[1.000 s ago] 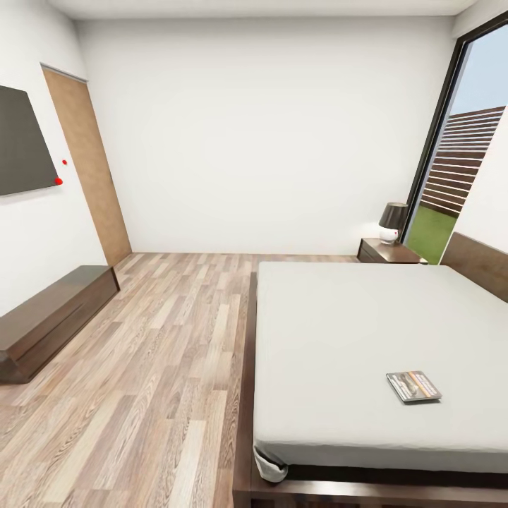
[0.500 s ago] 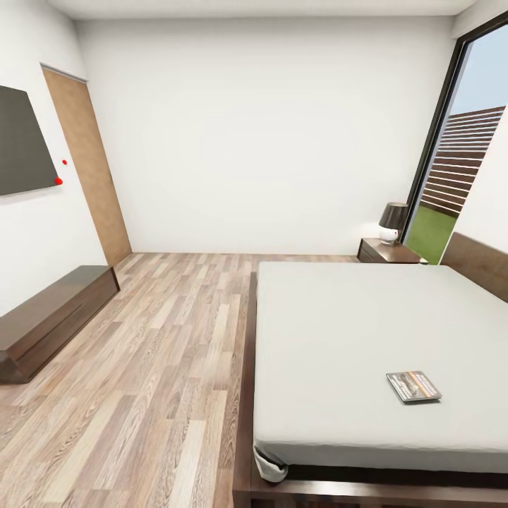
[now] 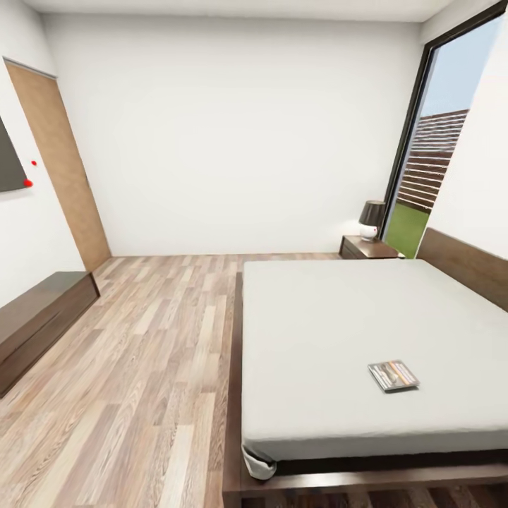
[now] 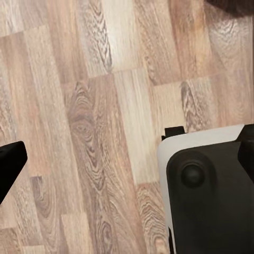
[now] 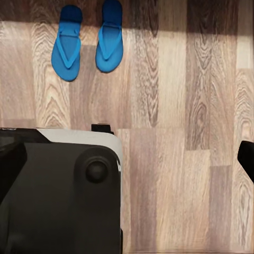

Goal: In the bedroom, move the book from the bed onto either nightstand, and place the two sandals side by side next to the bed.

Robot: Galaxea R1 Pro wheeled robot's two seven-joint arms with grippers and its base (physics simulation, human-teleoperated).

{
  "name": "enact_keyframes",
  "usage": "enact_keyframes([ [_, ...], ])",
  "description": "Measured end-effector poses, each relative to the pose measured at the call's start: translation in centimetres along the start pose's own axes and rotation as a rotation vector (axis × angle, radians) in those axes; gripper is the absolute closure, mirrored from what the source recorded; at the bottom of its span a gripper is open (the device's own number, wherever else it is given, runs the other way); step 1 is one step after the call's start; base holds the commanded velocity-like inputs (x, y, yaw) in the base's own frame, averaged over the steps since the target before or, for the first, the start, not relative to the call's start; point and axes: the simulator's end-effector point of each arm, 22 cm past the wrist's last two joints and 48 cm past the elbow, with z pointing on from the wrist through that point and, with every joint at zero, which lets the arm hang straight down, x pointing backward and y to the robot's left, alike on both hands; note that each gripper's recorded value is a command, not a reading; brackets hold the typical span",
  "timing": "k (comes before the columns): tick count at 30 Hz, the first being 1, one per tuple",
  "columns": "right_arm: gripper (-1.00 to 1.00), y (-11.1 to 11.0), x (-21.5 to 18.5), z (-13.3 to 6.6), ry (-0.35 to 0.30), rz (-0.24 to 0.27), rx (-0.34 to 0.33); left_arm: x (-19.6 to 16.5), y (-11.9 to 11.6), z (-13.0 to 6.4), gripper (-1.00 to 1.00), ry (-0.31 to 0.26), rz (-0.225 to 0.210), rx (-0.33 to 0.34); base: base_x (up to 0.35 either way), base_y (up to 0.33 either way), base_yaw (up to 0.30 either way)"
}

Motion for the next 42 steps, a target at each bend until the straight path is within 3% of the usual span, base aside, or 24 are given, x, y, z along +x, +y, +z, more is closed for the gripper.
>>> enact_keyframes([
  [42, -1.0, -0.36, 0.06, 0.04, 0.001, 0.0, 0.005, -0.01, 0.04, 0.0, -1.0, 0.0, 0.001, 0.0, -0.064, 0.027, -0.291],
])
